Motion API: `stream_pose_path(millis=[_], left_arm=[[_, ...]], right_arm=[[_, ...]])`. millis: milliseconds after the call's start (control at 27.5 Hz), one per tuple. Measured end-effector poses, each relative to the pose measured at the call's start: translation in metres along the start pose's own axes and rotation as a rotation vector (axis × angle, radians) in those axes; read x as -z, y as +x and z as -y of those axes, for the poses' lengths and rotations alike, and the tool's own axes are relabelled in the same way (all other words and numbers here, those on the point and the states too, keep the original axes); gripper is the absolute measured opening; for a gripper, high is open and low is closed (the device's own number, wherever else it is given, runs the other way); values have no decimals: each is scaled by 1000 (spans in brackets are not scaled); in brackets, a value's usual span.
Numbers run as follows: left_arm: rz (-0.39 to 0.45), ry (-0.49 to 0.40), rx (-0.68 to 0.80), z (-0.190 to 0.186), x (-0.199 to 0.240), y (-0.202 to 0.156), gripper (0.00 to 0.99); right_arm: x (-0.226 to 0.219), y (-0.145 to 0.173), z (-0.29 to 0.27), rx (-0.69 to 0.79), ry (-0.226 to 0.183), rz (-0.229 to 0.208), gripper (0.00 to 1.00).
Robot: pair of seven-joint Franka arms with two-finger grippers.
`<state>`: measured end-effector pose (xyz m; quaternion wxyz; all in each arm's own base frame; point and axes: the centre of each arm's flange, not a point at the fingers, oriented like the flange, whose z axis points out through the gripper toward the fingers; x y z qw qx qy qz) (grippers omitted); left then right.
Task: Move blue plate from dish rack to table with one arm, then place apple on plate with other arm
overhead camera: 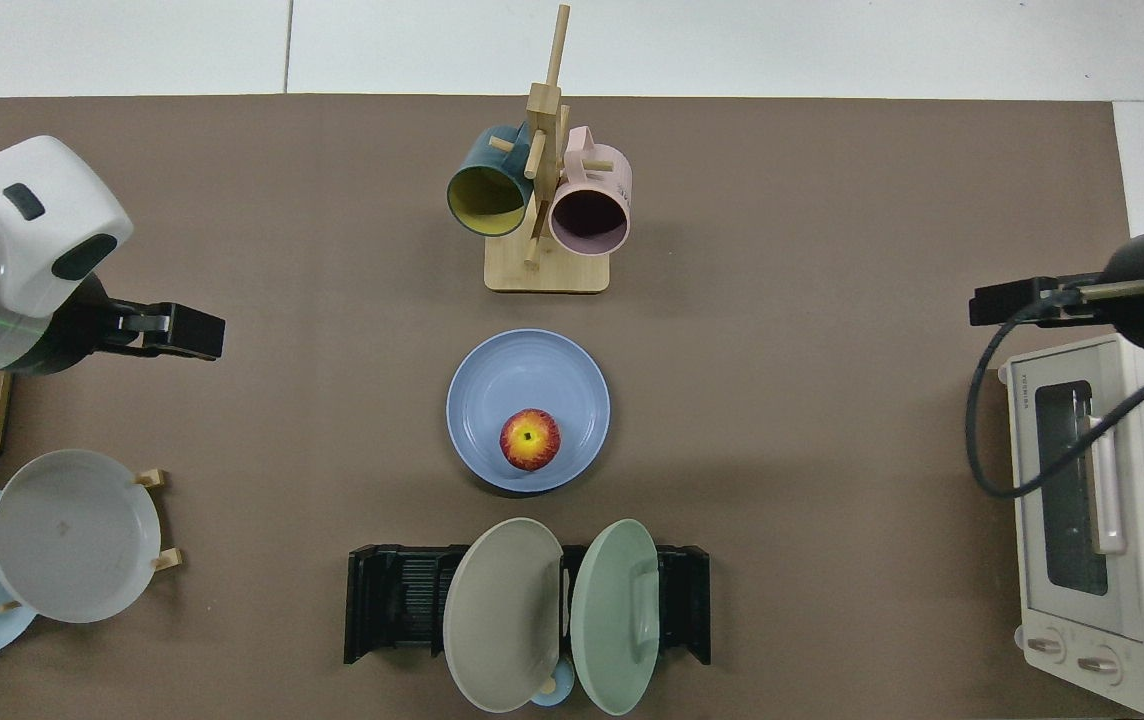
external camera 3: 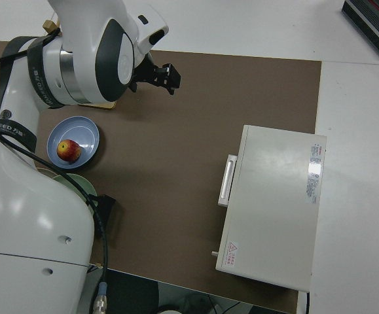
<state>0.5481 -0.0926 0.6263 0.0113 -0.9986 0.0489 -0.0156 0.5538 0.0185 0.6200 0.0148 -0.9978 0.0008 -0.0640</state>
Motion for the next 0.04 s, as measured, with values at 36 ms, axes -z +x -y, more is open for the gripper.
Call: stream_pose_path(millis=[36], left_arm=[[0, 0, 6, 3, 0, 0, 991]], right_arm=[[3, -1, -4, -3, 2, -2, 1000]])
